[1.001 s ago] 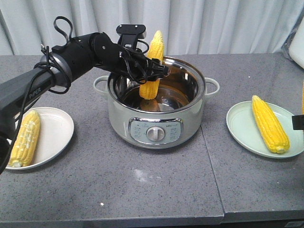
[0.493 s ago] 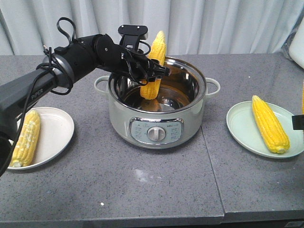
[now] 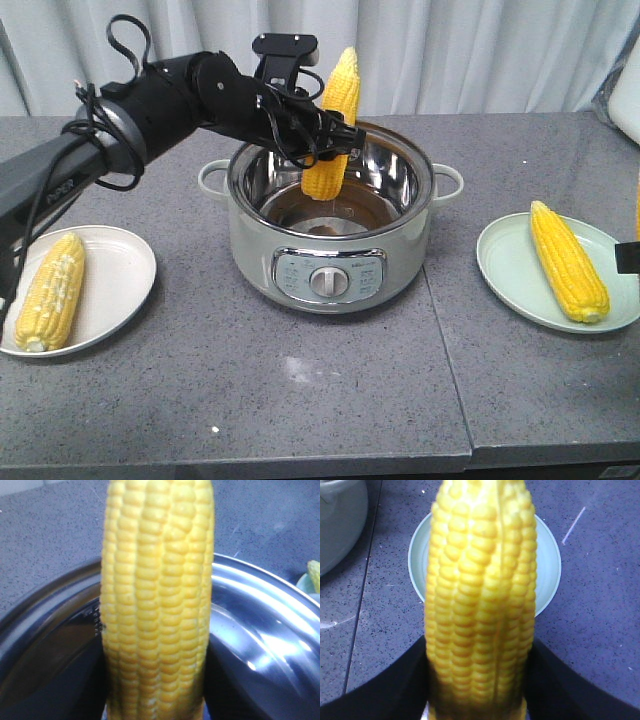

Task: Distribute corn equally
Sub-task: 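Grasp the last corn cob and lift it from the pot, then carry the cob in the left gripper above the cream plate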

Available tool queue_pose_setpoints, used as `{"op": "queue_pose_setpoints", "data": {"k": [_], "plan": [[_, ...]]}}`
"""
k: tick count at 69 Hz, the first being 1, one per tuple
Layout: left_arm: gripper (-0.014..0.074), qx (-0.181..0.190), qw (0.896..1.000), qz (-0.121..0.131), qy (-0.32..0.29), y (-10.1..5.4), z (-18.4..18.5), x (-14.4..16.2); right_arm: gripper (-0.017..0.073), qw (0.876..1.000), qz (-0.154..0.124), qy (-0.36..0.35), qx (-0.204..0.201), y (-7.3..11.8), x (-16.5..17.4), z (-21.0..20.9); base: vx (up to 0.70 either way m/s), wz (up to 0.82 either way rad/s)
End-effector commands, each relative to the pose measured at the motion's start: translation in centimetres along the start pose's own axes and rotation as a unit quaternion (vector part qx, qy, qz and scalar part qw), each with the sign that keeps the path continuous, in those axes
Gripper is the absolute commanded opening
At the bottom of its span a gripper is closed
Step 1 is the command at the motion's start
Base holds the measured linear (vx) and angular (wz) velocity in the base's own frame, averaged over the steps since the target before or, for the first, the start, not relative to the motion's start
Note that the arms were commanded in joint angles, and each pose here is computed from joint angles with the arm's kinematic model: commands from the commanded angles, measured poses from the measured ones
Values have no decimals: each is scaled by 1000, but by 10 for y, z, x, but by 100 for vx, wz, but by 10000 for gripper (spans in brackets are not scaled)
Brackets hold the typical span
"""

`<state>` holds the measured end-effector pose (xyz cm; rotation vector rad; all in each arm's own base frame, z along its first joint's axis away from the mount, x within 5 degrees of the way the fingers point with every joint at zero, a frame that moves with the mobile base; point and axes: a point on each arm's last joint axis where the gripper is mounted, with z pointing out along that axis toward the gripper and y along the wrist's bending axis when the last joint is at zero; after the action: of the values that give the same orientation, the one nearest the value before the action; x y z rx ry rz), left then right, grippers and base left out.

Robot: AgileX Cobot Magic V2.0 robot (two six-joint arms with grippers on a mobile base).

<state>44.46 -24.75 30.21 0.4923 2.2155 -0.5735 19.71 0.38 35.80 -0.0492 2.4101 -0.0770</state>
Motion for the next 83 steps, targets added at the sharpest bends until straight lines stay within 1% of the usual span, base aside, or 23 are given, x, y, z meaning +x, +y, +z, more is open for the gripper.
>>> {"op": "queue_pose_setpoints", "data": {"k": [1,5,8,15,20,26,31,37,43,51,66,74,83], "plan": [[133,1,997,22,-76,-16,-51,-35,194,999,-1,-50,7,-3,-10,-11,0,0],[133,-4,997,30,-74,-17,-59,-37,194,999,-1,-50,7,-3,-10,-11,0,0],[133,-7,997,31,-68,-17,-66,-38,194,999,-1,-50,7,-3,-10,-11,0,0],[133,-20,998,17,-58,-15,-78,-39,194,999,-1,-50,7,-3,-10,-11,0,0],[133,-40,998,9,-51,-9,-86,-40,194,999,-1,-50,7,-3,-10,-11,0,0],[133,-75,996,3,-48,0,-100,-43,194,999,-1,-50,7,-3,-10,-11,0,0],[133,-103,994,-10,-47,7,-112,-45,194,999,-1,-50,7,-3,-10,-11,0,0],[133,-128,991,-25,-44,12,-128,-46,194,999,-1,-50,7,-3,-10,-11,0,0],[133,-139,989,-34,-38,13,-145,-47,194,999,-1,-50,7,-3,-10,-11,0,0],[133,-153,987,-39,-26,17,-165,-46,194,999,-1,-51,7,-3,-11,-11,0,0],[133,-195,979,-53,2,33,-197,-42,194,999,-1,-51,7,-3,-11,-12,0,0],[133,-209,976,-63,10,40,-212,-39,194,999,-1,-50,7,-3,-10,-11,0,0],[133,-231,970,-72,18,48,-226,-28,194,999,-1,-50,7,-3,-10,-11,0,0]]}}
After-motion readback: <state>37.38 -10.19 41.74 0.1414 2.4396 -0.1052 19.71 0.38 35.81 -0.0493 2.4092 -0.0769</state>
